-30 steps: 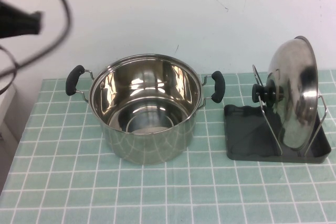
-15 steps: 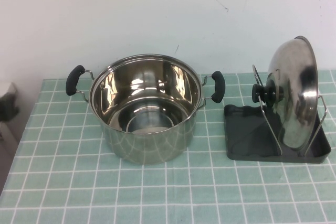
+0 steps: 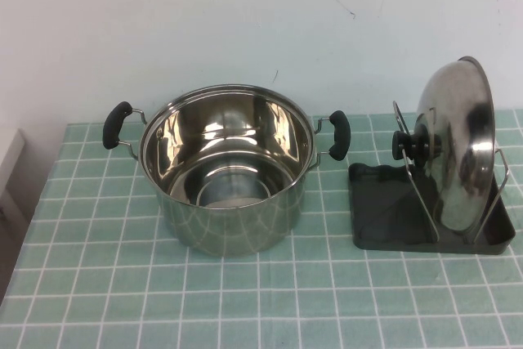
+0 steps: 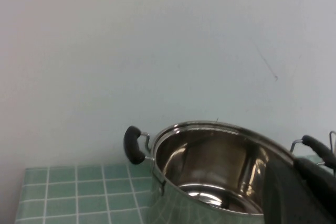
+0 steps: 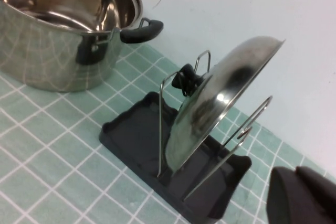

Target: Put pot lid on rack

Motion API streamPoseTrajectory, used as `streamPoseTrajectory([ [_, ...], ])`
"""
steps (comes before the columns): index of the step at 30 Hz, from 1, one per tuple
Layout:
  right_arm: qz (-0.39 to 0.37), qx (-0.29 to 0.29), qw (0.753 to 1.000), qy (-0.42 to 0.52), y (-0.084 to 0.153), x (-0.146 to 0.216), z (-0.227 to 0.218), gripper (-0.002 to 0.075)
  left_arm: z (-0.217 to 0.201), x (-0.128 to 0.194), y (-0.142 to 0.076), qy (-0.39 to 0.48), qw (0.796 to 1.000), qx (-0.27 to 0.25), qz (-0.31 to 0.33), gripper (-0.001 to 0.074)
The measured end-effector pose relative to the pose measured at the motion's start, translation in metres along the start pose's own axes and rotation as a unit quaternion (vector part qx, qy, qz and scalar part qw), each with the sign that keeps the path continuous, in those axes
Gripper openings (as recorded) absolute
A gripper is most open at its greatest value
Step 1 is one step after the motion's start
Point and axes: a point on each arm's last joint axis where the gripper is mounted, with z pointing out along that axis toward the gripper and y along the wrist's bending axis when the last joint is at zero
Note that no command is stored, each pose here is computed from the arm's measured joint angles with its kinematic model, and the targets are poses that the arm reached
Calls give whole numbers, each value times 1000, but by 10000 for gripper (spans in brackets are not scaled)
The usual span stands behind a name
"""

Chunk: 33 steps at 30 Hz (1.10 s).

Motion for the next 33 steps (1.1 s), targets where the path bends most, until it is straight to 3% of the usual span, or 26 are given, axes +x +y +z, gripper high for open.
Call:
streamPoseTrajectory([
  [6,-3,36,999,-25,23,32,-8,1,-8,23,2,-24,999,31,8,1],
  [13,-8,66,997,-44,26,38,-12,1,-8,28,2,-25,999,37,11,1],
  [29,-7,39,999,-32,31,41,-10,-1,-8,28,2,-28,999,39,11,0],
  [33,-7,38,999,-31,32,41,-10,-1,-7,35,4,-8,999,31,-20,0],
])
